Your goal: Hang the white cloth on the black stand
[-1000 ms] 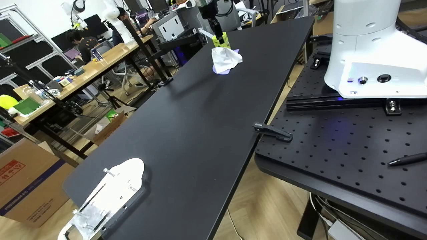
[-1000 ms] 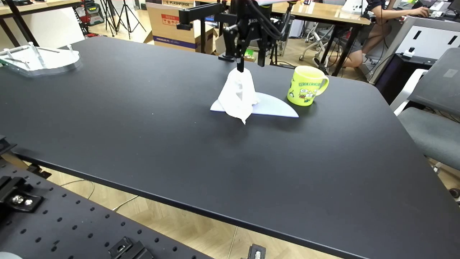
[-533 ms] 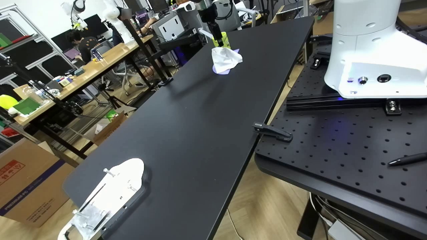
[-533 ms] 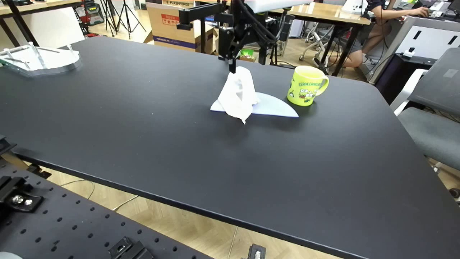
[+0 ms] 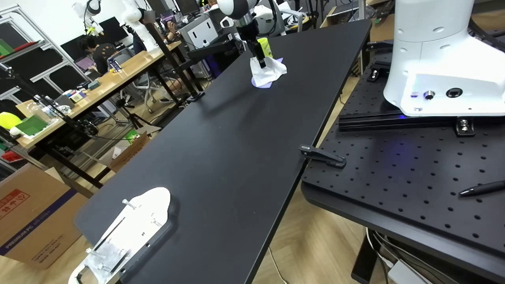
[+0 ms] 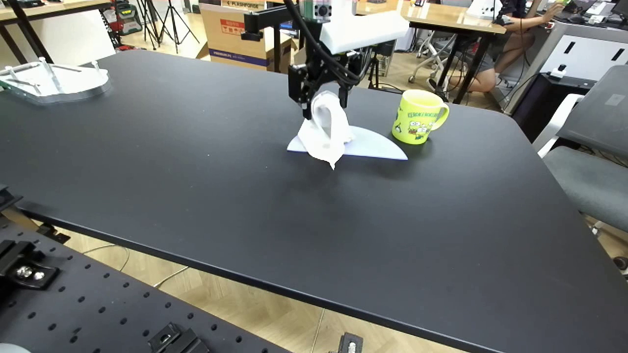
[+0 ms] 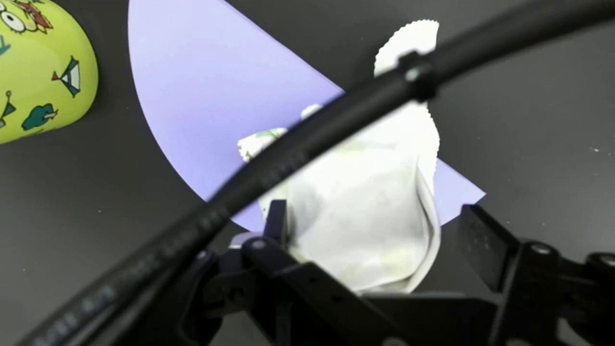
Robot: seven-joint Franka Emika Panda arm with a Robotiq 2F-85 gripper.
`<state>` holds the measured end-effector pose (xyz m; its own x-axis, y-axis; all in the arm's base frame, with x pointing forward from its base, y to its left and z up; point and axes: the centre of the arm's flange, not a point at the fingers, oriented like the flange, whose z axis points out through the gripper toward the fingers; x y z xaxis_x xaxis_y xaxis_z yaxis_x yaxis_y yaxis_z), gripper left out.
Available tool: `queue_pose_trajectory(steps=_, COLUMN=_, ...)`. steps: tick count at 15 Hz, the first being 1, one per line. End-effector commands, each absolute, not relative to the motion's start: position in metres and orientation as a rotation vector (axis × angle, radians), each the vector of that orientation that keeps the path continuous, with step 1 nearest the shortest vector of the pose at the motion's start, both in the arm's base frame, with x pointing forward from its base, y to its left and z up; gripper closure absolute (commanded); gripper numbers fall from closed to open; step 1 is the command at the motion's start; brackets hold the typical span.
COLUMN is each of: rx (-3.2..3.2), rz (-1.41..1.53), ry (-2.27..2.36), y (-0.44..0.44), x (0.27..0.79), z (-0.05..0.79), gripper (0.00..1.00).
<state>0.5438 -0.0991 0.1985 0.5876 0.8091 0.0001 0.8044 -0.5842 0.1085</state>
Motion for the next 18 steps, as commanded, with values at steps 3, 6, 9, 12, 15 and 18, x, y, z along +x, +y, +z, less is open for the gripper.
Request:
queue_pose_trajectory(steps=3, rx=2.691, rz=0.113, ry=1.397, y=-0.099, x=0.542, z=0.202, gripper=0.55)
queue_pose_trajectory(steps=6, rx=2.684, rz=0.119, ry=1.396, y=-0.097, x=0.543, z=0.211, gripper=0.75)
queue_pose_trajectory(steps=9, rx=2.711, rz=0.078, ry=1.369, y=-0.091, x=0.546, z=0.228, gripper=0.95)
queue_pose_trajectory(steps=12, rx=2.724, rz=0.007, ry=1.324, y=-0.079, x=0.549, z=0.252, gripper=1.0)
queue_pose_trajectory(steps=15, rx=2.68, rz=-0.038, ry=1.293, y=-0.052, x=0.551, z=0.287, gripper=0.99)
queue_pose_trajectory(steps=18, rx=2.633, rz=-0.059, ry=1.272, y=-0.015, x=0.556, z=0.327, gripper=0.99)
